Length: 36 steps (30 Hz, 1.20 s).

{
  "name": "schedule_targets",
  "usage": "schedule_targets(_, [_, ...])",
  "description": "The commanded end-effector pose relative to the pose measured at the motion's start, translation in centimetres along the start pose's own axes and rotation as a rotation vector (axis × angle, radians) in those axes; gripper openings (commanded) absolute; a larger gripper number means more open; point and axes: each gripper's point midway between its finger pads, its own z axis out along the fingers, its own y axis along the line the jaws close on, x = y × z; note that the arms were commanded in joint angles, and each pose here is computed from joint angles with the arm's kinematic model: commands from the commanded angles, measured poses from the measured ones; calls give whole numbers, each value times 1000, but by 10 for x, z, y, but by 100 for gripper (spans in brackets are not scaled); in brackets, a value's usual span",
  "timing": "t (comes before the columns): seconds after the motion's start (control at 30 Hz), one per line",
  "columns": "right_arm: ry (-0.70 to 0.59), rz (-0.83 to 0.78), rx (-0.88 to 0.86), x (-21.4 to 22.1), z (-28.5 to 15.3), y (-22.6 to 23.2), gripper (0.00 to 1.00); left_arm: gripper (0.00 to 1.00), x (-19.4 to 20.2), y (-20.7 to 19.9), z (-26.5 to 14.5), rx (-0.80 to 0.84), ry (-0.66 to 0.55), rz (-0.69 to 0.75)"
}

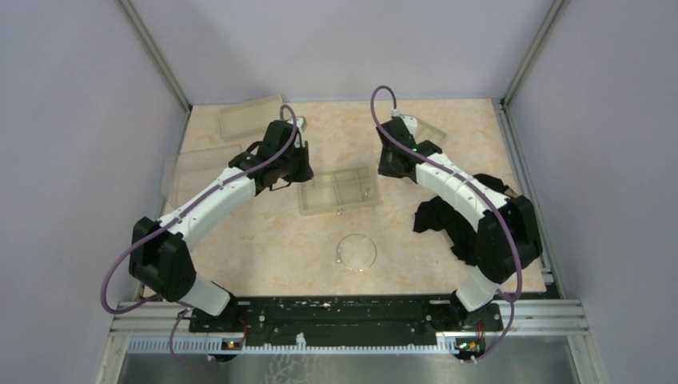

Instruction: Organize the mixed jewelry

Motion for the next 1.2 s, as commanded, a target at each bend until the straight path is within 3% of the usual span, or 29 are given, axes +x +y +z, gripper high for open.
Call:
schedule_targets(0.0, [-117, 87, 15, -38, -28, -25, 19, 0, -16, -59, 1, 217, -1, 50])
schedule_targets(0.37, [-144, 195, 128, -41, -47, -105, 20, 0, -14, -136, 46, 380, 58, 78])
schedule_targets(0.8, [-142, 185, 161, -39, -55, -120, 20, 1, 20, -165, 92, 440, 140, 69])
schedule_targets(0.87, [-144, 183, 161, -41, -54, -120, 20, 24, 27, -164, 100, 428, 164, 70])
schedule_targets(0.97, [-149, 181, 160, -45, -54, -119, 20, 43, 24, -161, 101, 398, 163, 74])
schedule_targets(1.17, [-166, 173, 108, -59, -51, -106, 21, 46, -5, -152, 83, 335, 79, 117])
